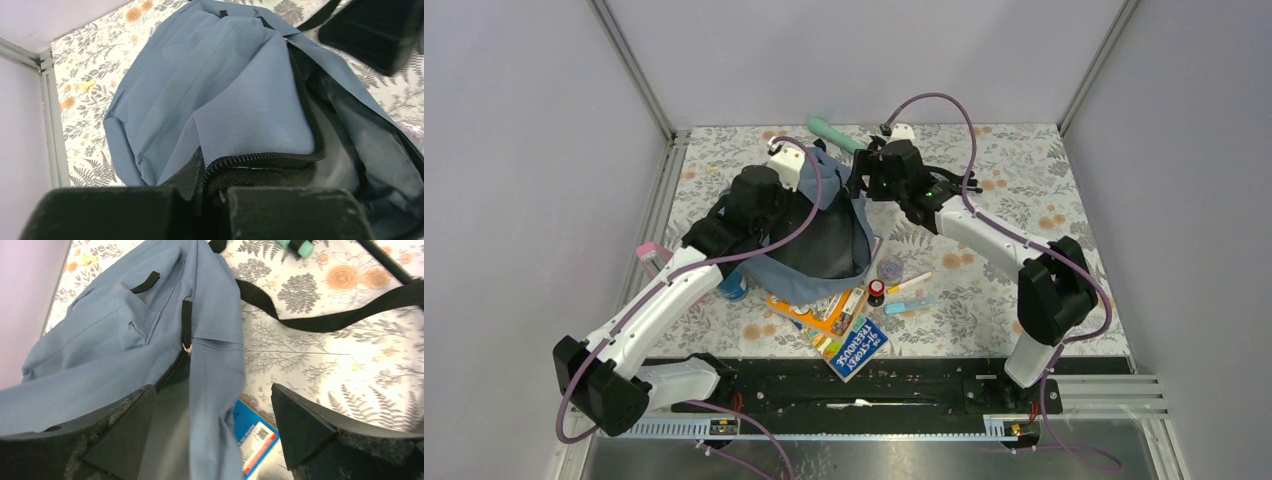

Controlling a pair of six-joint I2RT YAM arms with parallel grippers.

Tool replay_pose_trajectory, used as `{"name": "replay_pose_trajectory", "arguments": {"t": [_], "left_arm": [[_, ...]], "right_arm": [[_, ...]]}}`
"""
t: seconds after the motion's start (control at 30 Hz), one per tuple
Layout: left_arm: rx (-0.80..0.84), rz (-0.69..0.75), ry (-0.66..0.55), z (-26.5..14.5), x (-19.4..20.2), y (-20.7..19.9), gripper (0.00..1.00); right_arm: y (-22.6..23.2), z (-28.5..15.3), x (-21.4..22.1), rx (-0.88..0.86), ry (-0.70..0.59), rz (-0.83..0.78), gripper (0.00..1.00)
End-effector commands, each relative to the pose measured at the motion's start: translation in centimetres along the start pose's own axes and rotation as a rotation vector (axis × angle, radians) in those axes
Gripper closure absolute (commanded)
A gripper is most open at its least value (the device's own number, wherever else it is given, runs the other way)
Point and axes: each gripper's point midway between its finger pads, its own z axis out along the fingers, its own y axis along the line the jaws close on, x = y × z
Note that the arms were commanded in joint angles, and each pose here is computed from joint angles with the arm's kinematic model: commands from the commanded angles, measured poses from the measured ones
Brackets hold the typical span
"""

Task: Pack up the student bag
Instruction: Unzip the student bag at the center of the board, then pick up the book from the center of the board.

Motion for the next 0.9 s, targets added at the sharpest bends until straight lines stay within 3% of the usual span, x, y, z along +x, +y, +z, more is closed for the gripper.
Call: {"name": "replay_pose_trajectory", "arguments": {"t": [0.0, 0.17, 0.47, 0.63, 0.87], "left_arm": [[-0.060, -0.100, -0.066, 0.9, -2.3, 2.2, 1.00], [-0.054, -0.122, -0.033, 1.4, -1.7, 2.5, 1.00], [-0.065, -0.118, -0.005, 1.8, -1.1, 2.7, 1.00], [-0.062, -0.115, 0.005, 2.0, -0.9, 2.6, 1.00], [-0.055, -0.112, 0.017, 2.3, -0.6, 2.4, 1.00]], "right_arm": [[0.2, -4.6, -3.1, -0.046, -0.050, -0.124, 0.06], [-0.8, -10.2, 0.5, -0.090, 0.051, -0.083, 0.04], [-0.1, -16.4, 13.1, -0.338, 0.262, 0.190, 0.07], [2.2, -18.3, 15.5, -0.407, 0.237, 0.218, 0.11], [1.9, -17.3, 18.5, -0.378, 0.144, 0.435, 0.24]]}}
